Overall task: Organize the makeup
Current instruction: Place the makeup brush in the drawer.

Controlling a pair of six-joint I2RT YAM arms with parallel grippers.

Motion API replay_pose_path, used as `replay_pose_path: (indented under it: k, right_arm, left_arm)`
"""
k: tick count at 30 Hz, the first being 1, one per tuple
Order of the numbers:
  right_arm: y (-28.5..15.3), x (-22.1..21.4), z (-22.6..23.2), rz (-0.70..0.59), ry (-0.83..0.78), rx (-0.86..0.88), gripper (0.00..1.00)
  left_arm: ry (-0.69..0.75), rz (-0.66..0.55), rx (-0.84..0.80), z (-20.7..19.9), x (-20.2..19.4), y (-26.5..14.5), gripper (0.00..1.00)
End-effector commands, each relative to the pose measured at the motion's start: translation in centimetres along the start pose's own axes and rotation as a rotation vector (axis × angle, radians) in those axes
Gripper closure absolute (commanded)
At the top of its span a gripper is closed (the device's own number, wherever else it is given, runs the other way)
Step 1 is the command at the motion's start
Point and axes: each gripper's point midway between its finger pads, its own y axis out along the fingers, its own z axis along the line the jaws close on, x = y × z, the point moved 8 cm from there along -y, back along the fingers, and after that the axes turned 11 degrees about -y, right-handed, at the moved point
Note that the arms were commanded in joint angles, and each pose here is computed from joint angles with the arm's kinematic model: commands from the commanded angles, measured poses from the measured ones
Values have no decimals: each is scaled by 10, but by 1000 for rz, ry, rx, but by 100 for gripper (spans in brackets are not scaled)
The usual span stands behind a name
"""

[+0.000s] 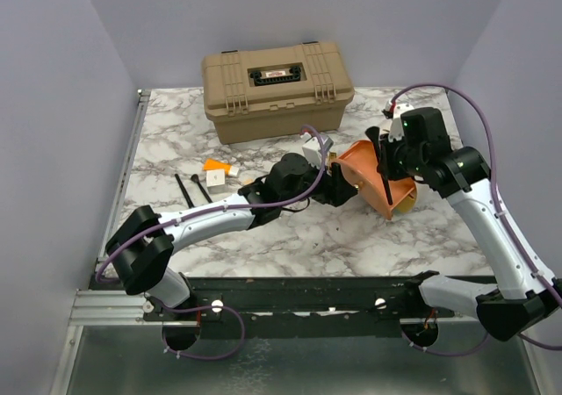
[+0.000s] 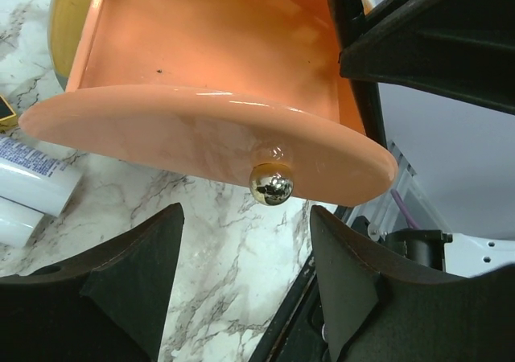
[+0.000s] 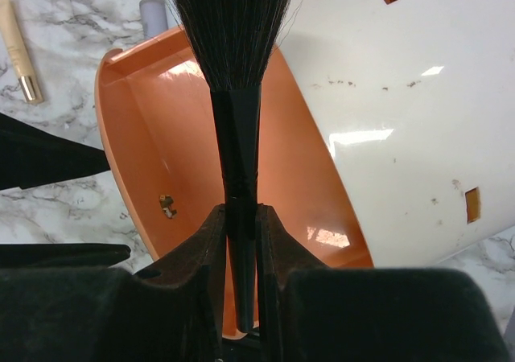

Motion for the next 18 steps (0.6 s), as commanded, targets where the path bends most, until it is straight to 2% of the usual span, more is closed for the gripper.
replay_pose_path:
  k: [1, 4, 9, 18]
  right_arm:
    - [-3, -4, 1, 50, -26, 12, 99]
    - [0, -7, -3, 60, -28, -35, 99]
    - [6, -7, -1, 68, -30, -16, 95]
    - [15, -9, 1, 114, -11, -18, 89]
  left_arm:
    - [-4, -45, -11, -7, 6, -2, 35]
    - [-11, -27, -27, -8, 5, 1, 35]
    - [-21, 10, -72, -14, 3, 7, 35]
    - [-37, 8, -76, -15, 3, 7, 35]
